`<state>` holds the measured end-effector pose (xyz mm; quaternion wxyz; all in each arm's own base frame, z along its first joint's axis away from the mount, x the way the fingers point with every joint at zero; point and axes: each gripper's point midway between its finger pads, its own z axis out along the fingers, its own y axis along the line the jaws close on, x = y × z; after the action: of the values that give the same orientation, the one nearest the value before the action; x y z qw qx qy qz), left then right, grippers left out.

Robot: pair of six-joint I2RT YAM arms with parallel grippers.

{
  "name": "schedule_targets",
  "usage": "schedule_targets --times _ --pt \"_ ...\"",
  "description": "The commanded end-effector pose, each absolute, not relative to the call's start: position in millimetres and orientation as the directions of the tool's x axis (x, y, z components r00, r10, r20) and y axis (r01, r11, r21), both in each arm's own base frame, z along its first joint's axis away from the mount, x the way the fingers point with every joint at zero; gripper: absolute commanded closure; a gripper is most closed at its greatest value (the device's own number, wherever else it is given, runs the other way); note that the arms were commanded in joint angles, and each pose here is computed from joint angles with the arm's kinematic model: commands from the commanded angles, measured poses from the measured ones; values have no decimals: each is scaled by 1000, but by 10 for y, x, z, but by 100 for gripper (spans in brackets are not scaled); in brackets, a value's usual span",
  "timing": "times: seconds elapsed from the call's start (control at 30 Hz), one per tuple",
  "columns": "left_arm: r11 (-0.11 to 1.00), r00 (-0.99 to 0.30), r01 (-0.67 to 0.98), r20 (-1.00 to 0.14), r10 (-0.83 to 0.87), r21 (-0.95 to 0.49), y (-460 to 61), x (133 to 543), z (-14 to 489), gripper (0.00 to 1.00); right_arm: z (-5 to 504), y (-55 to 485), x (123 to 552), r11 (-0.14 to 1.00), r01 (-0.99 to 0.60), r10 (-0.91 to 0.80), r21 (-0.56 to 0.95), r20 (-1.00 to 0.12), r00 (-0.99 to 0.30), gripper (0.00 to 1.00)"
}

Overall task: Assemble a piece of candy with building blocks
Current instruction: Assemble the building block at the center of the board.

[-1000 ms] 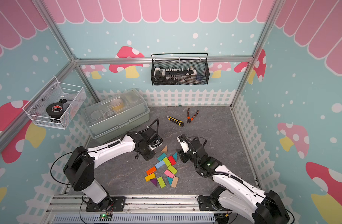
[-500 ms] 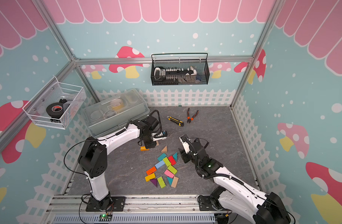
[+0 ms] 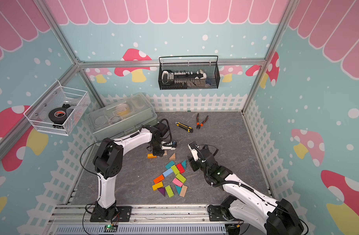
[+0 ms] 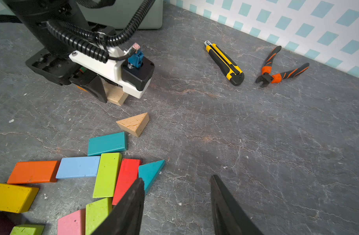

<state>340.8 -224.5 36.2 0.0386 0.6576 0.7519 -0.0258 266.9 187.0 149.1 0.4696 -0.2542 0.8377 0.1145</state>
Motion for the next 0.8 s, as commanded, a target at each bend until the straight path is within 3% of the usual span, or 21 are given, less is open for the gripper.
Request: schedule_targets --times 0.0,0.43,0.77 --pt "82 -83 997 -78 994 -8 -2207 3429 309 92 1511 1855 2705 854 -518 -307 -49 -851 -426 47" --pt "96 -96 995 -78 992 -3 -2137 3548 284 89 1469 1890 2710 847 -529 -316 -43 -842 -437 47" --pt "81 -84 995 -65 994 -56 -2110 3418 195 87 1463 1899 2706 845 -533 -317 -41 -841 -438 47"
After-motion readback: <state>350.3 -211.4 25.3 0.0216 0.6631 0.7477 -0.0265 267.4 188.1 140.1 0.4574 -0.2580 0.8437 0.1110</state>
